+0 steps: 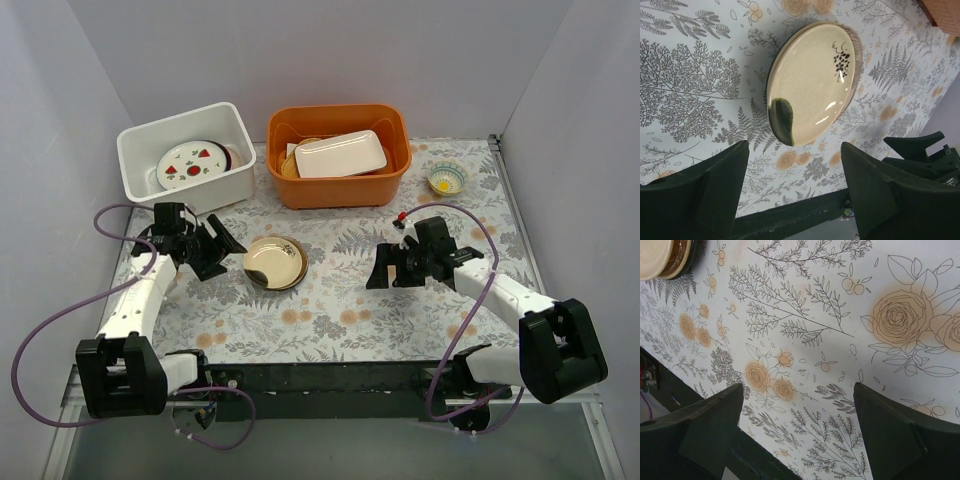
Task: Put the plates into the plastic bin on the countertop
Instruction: Pick up the plate at the center of the board.
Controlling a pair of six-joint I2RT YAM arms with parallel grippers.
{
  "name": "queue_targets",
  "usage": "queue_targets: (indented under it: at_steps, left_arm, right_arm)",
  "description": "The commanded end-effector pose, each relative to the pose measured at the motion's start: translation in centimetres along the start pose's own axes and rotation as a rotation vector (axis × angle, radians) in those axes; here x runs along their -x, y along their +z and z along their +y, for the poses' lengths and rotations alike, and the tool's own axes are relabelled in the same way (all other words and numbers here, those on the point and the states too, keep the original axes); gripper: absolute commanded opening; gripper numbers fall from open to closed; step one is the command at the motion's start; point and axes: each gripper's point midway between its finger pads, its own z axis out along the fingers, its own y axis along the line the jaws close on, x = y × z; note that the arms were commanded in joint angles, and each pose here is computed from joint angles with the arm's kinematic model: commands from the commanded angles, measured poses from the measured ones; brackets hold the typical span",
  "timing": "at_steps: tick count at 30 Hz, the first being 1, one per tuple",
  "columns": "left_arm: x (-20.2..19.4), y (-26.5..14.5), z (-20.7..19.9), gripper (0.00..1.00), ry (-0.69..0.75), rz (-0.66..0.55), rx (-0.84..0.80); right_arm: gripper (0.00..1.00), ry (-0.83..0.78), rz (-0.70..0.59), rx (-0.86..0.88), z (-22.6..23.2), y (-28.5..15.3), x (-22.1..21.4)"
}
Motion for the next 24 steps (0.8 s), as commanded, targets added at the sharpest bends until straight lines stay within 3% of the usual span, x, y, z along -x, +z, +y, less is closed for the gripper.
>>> queue_targets:
  at_steps: [1,15,24]
  left_arm:
    - [-0.7,0.0,0.0,0.72,0.010,-0.008,-0.027]
    - [-4.4,3.7,2.3,0.55,-0.013,0.098,-0.004]
    - [-4.1,5.6,2.3,0.41,-0.030,0.096,-0.008]
  right_arm:
    - [0.98,-0.020,-0.038,0.018,0.7,0.1,1.4]
    - [0.98,-0.013,-0.019,0.030,0.9,0.7,1.0]
    - [0.98,-0.016,-0.011,0.025,0.7,0.8,0.7]
